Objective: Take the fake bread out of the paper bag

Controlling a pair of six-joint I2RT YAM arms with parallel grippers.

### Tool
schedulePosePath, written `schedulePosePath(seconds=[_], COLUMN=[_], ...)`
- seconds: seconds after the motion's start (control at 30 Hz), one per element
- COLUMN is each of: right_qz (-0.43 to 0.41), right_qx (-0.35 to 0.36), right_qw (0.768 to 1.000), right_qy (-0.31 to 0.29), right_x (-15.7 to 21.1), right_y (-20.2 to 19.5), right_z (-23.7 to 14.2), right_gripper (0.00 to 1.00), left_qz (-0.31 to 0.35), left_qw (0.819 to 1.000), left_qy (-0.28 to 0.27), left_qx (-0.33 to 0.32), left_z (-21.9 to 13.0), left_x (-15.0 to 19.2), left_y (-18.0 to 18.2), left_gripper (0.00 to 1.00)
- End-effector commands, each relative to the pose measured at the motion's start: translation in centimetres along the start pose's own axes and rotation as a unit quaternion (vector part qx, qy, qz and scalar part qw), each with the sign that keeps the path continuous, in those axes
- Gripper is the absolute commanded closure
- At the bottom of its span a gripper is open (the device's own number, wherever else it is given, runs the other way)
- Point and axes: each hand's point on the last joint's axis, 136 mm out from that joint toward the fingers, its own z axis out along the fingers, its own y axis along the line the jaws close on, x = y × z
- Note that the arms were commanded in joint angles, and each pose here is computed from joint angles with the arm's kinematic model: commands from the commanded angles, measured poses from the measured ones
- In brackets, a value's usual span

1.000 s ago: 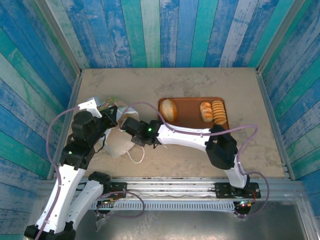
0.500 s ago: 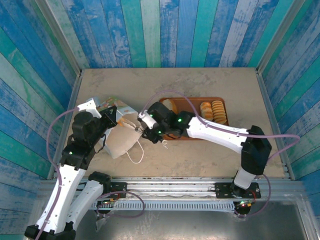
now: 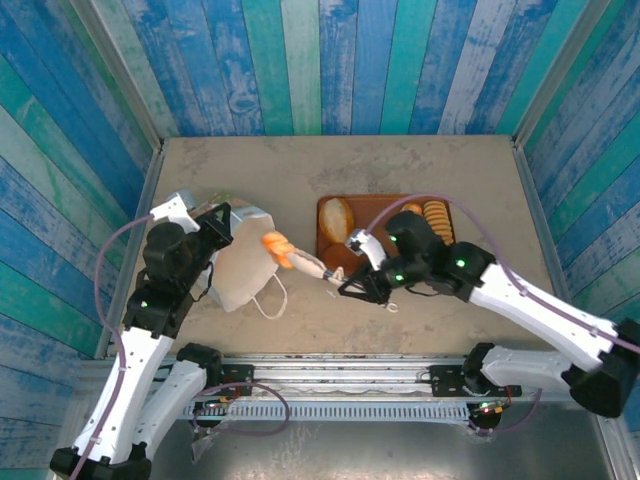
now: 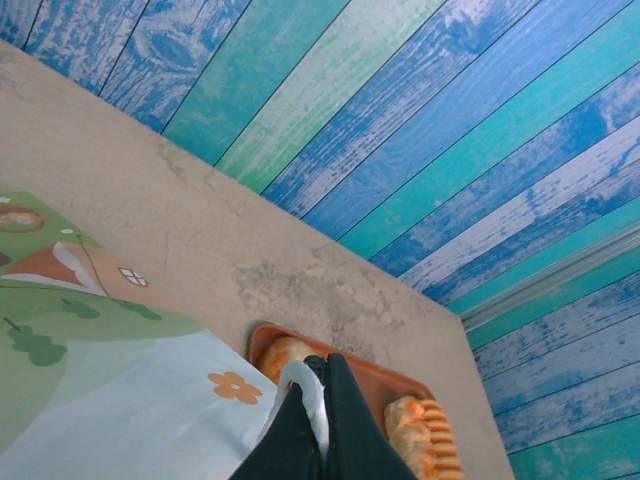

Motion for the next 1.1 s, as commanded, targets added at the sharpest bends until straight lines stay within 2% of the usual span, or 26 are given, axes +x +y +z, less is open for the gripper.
schedulePosePath(seconds=[0.0, 0.23, 0.43, 0.6, 0.77, 0.93, 1.07], right_qz=[0.042, 0.160, 0.317, 0.397, 0.438, 0.463, 0.467], right_qx=[0.009, 0.088, 0.124, 0.127, 0.127, 0.145, 0.190], right_qw=[0.999, 0.981, 0.937, 0.906, 0.887, 0.872, 0.862], right_qy=[-0.023, -0.069, -0.072, -0.072, -0.074, -0.071, -0.060], right_x=[1.1, 4.1, 7.9, 10.4, 11.6, 12.6, 13.5], right_y=[-0.4, -5.1, -9.5, -11.1, -12.0, -13.0, -13.8], right_z=[-2.4, -6.4, -7.5, -6.9, -6.7, -6.8, -7.6], right_gripper=[0.75, 0.74, 0.74, 0.74, 0.73, 0.71, 0.66], left_qz=[-0.008, -0.001, 0.010, 0.023, 0.035, 0.041, 0.041], left_qw=[1.000, 1.000, 0.999, 0.998, 0.996, 0.997, 0.997], left_qy=[-0.026, -0.025, -0.025, 0.003, 0.040, 0.031, 0.024], left_qx=[0.015, 0.019, 0.028, 0.053, 0.071, 0.066, 0.061], left_z=[0.2, 0.3, 0.2, 0.8, 1.6, 1.3, 1.0], left_x=[-1.1, -1.2, -1.5, -0.5, 0.7, 0.5, 0.4], left_y=[-0.7, -1.0, -1.6, -2.4, -3.1, -2.8, -2.5], left_gripper=[1.00, 1.00, 1.00, 1.00, 1.00, 1.00, 1.00])
